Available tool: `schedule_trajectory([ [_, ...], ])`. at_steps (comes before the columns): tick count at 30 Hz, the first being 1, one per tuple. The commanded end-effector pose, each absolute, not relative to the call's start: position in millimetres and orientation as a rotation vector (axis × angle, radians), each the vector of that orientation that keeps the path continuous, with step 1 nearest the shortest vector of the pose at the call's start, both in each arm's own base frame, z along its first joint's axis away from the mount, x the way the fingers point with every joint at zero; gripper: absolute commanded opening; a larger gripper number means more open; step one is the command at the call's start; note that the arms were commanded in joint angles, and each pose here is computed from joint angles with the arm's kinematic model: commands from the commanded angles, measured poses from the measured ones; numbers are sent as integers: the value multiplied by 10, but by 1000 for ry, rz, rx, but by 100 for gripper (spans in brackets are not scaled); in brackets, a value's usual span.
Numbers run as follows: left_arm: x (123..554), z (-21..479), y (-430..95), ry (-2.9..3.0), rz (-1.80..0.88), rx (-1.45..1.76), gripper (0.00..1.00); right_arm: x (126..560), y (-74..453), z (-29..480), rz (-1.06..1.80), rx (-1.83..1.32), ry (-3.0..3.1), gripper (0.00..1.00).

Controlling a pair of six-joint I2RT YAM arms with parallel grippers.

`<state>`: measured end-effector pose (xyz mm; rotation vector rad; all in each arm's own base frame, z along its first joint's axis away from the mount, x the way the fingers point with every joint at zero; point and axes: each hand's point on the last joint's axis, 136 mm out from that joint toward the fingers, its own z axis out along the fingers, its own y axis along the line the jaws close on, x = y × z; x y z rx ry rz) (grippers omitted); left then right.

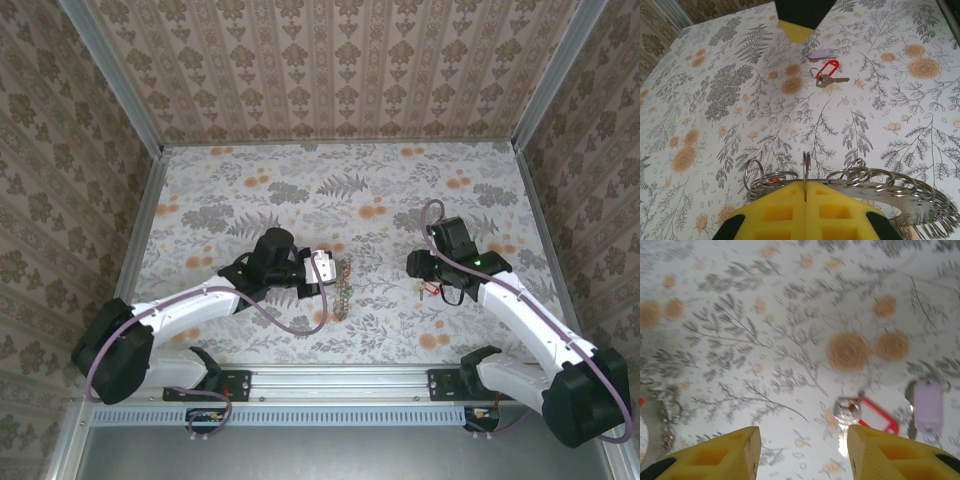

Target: Put the keys on the keyring

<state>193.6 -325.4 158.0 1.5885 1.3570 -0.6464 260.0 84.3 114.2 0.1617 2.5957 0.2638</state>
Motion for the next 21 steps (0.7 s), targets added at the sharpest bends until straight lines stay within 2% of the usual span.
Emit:
schedule_trajectory([
  [1, 1923, 1722, -3265, 1314, -648, 1549, 0, 2412, 656, 1058, 148, 285, 2692, 50],
  [6, 1943, 1727, -3253, 1345, -666, 1521, 0, 2325, 562, 883, 61, 312, 2774, 50],
  [9, 1954, 1739, -3254, 1357, -681, 1508, 0, 2346, 594, 760, 75, 315, 2813, 45],
  [14, 1962, 1739, -3256, 1369, -687, 1503, 0, 2494, 639, 653, 90, 327, 2824, 42],
  [18, 1974, 1740, -3258, 1377, -686, 1503, 0, 2622, 679, 611, 105, 327, 2814, 34],
  [21, 1986, 1755, -3265, 1379, -685, 1501, 0, 2676, 642, 545, 68, 332, 2805, 33],
])
